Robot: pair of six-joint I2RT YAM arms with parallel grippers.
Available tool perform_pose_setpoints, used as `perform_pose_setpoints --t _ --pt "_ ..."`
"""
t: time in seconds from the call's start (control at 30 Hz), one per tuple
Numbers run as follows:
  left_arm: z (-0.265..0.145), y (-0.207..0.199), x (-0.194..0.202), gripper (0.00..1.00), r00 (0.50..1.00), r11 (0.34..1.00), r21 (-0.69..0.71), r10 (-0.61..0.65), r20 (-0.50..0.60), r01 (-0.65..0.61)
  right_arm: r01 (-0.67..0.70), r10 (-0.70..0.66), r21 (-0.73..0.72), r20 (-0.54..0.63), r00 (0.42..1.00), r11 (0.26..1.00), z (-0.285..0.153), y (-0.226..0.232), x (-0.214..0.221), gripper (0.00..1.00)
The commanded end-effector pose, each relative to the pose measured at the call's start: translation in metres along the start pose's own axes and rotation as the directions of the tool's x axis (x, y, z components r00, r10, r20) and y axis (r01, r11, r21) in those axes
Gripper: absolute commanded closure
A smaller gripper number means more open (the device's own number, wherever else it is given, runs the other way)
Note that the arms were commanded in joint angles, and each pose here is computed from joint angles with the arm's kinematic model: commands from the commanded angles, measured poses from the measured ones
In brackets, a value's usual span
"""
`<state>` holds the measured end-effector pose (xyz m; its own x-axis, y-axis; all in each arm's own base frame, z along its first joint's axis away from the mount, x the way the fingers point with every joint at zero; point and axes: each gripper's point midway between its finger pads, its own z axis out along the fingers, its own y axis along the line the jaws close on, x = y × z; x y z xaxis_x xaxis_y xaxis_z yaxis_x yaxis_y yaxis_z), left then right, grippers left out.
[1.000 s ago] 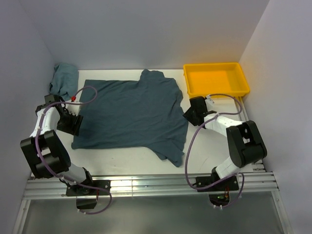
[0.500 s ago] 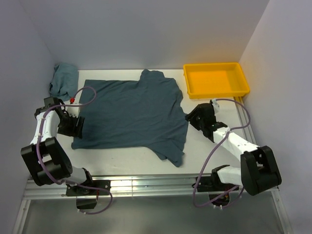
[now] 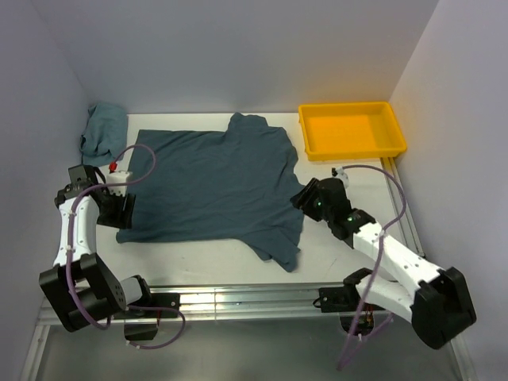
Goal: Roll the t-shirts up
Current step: Flatten the tshirt
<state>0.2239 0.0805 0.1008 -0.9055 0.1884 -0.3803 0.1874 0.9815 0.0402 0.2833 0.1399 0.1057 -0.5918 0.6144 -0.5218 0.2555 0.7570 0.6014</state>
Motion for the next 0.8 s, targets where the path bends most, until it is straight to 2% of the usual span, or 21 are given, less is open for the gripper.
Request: perform_pose_setpoints --t 0.0,0.17,0.37,0.47,0.57,0.77 --pt "-0.004 0.003 -0.002 0.34 0.999 0.999 -0.037 -0.014 0.041 0.016 0.028 -0.028 0.012 -0.030 0.999 1.000 -0.028 0.007 0.020 0.43" --pt "-0.014 -0.002 -0.013 0.34 0.995 1.000 -0.015 0.010 0.096 -0.008 0.026 -0.035 -0.071 -0.132 0.991 0.997 -0.061 0.023 0.075 0.48" --pt "-0.014 -0.010 -0.016 0.35 0.992 0.999 0.031 0.039 0.122 -0.043 0.155 -0.170 -0.082 -0.246 0.954 0.985 -0.076 0.037 0.149 0.54" --pt "-0.017 -0.012 -0.018 0.35 0.990 0.998 0.037 0.049 0.133 -0.054 0.265 -0.248 0.033 -0.255 0.935 0.964 -0.072 0.028 0.171 0.54" --pt "-0.019 -0.014 -0.019 0.35 0.988 0.997 0.043 0.063 0.141 -0.069 0.364 -0.335 0.068 -0.260 0.906 0.929 -0.076 0.028 0.190 0.54" --pt "-0.016 -0.017 -0.018 0.35 0.988 0.996 0.062 0.061 0.141 -0.070 0.481 -0.439 0.168 -0.233 0.868 0.861 -0.066 0.026 0.193 0.52"
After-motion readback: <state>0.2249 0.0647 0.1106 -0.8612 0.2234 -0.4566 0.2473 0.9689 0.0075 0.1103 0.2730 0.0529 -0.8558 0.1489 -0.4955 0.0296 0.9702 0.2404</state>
